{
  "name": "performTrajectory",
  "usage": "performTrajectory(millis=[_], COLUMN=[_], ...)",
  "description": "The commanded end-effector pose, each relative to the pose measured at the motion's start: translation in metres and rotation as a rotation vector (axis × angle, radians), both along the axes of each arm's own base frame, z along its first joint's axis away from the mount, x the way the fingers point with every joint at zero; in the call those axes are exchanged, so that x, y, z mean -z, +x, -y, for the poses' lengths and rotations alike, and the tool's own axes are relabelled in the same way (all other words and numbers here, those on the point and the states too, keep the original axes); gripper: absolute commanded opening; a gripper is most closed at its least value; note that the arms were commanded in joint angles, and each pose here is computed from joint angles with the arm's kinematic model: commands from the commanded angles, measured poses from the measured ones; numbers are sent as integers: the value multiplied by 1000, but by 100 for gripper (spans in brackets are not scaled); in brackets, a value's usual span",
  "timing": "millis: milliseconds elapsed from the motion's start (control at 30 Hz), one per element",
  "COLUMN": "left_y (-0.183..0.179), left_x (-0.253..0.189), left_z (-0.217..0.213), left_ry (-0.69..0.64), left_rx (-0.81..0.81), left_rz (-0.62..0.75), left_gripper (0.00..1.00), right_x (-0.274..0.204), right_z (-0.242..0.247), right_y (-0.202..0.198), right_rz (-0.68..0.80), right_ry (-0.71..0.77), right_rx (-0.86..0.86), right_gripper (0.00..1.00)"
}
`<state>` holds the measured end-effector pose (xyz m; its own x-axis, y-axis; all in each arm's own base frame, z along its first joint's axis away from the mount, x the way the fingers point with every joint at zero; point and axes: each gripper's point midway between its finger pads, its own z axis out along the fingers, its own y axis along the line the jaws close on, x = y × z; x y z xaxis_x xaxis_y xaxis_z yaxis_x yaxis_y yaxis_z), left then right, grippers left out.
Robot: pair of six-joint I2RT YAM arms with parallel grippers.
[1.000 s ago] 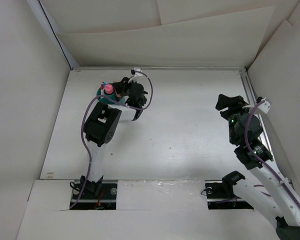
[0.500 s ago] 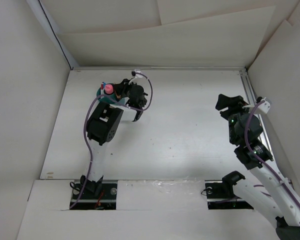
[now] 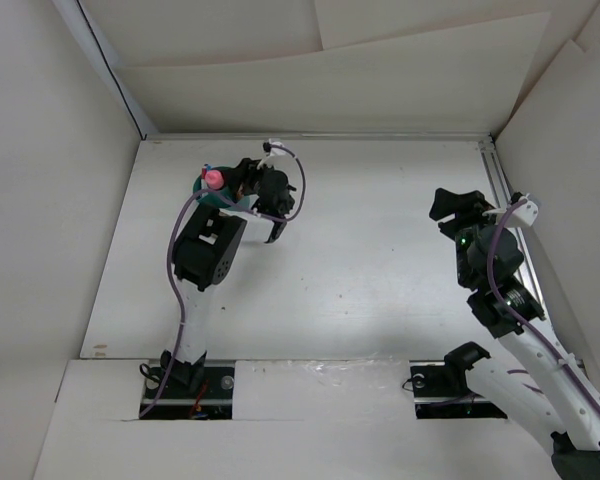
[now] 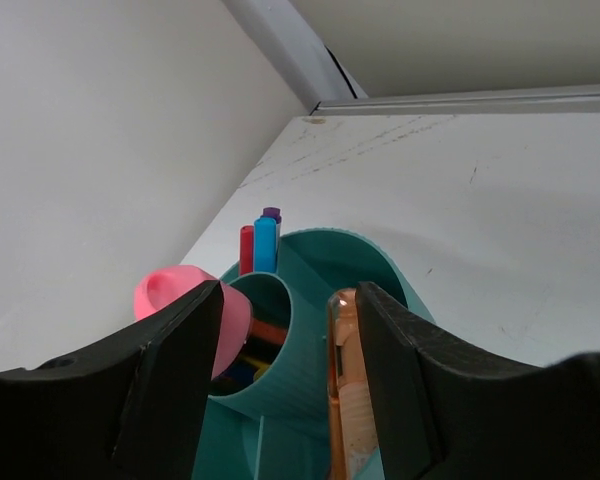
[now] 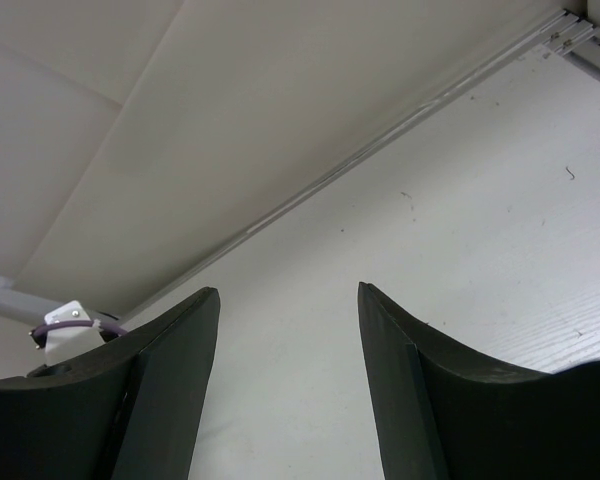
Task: Sort the stationery into containers
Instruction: Place the pen in the storage box.
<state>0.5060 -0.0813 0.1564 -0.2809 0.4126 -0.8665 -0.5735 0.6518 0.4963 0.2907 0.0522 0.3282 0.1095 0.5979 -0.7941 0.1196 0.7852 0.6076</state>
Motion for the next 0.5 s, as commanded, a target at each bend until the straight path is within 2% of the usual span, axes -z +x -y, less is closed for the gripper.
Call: performTrajectory(millis=[0,133,200,300,467], left_y=[-5,-2,-4,-3,-9], left_x=[-65,-101,-115,-148,-191], left_z=[1,18,33,64,104], left_ry=[-118,-193,-212,-304,-392], left_rx=[-7,50,90,176,302], left_rz=[160,212,192,252,261], left_gripper=[53,60,61,68,77], right_x=[-22,-22,-22,-20,-17], right_z=[1,1,0,-1,-3], right_y=[-1,-1,1,3,5], right_rz=[65,65,65,57,49], right_ry=[20,20,20,16,12], right_rx=[-2,-2,-2,-2,-11], right_gripper=[63,63,63,63,63])
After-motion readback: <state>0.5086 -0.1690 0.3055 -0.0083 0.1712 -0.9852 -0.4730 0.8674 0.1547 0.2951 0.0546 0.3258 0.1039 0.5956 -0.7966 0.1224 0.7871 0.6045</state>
